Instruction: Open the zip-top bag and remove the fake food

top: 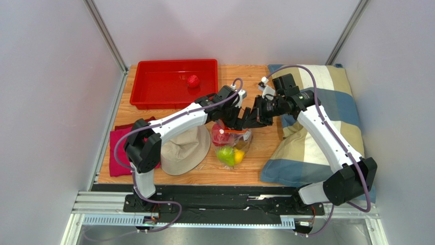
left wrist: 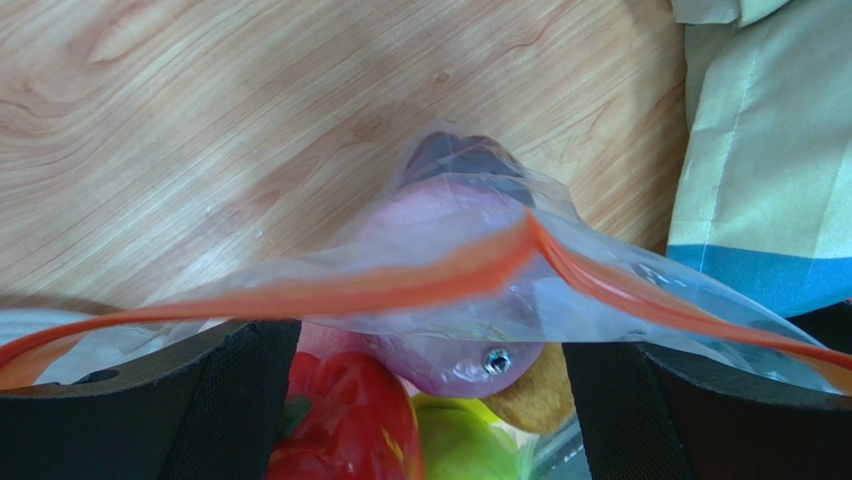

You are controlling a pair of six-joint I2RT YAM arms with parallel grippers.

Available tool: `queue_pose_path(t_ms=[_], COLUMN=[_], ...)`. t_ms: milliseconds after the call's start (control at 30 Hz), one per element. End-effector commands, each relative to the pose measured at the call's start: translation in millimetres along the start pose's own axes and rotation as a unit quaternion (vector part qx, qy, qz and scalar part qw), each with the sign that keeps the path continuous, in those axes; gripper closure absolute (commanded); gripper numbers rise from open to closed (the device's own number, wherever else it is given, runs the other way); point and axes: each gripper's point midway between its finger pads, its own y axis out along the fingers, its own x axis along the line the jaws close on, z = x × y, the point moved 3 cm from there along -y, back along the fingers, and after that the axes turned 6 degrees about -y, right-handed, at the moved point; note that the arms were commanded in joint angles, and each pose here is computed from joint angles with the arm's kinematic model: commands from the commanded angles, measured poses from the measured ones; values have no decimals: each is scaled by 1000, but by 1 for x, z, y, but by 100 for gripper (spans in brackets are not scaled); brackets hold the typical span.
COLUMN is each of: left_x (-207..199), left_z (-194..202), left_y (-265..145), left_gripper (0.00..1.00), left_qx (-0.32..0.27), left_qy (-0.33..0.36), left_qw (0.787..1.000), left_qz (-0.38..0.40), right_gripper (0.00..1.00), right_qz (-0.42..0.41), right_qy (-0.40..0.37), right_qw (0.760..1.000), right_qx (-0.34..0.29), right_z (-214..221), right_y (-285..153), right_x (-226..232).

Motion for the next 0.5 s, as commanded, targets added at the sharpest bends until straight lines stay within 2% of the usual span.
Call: queue_pose_path(t_ms=[0, 100, 267, 333, 367, 400, 467], left_x=[-1, 1, 4, 6, 7, 5, 4], left_z=[6, 6, 11, 10, 10, 5, -1], left_y=[21, 27, 41, 40, 38, 33, 25], left_gripper=[5, 12, 16, 23, 28, 44, 61], left_qx=[10, 11, 19, 15, 13, 4, -7], left_qy=[-7, -5, -1, 2, 9, 15, 26], left_qw=[1000, 1000, 1000, 1000, 1000, 1000, 1000], left_qz=[4, -1, -4, -10, -11, -9, -11], right_gripper=[100, 100, 100, 100, 100, 100, 100], right_qz=[-21, -17, -8, -7, -7, -5, -3], right_qy=[-20, -22, -22, -23, -22, -22, -22], right_qw=[1000, 1000, 1000, 1000, 1000, 1000, 1000], right_qx=[-7, -8, -7, -9, -9, -9, -12], right_z=[3, 4, 8, 7, 8, 8, 8], right_y=[-10, -10, -10, -11, -11, -11, -12], right_x=[11, 9, 5, 4, 4, 4, 2])
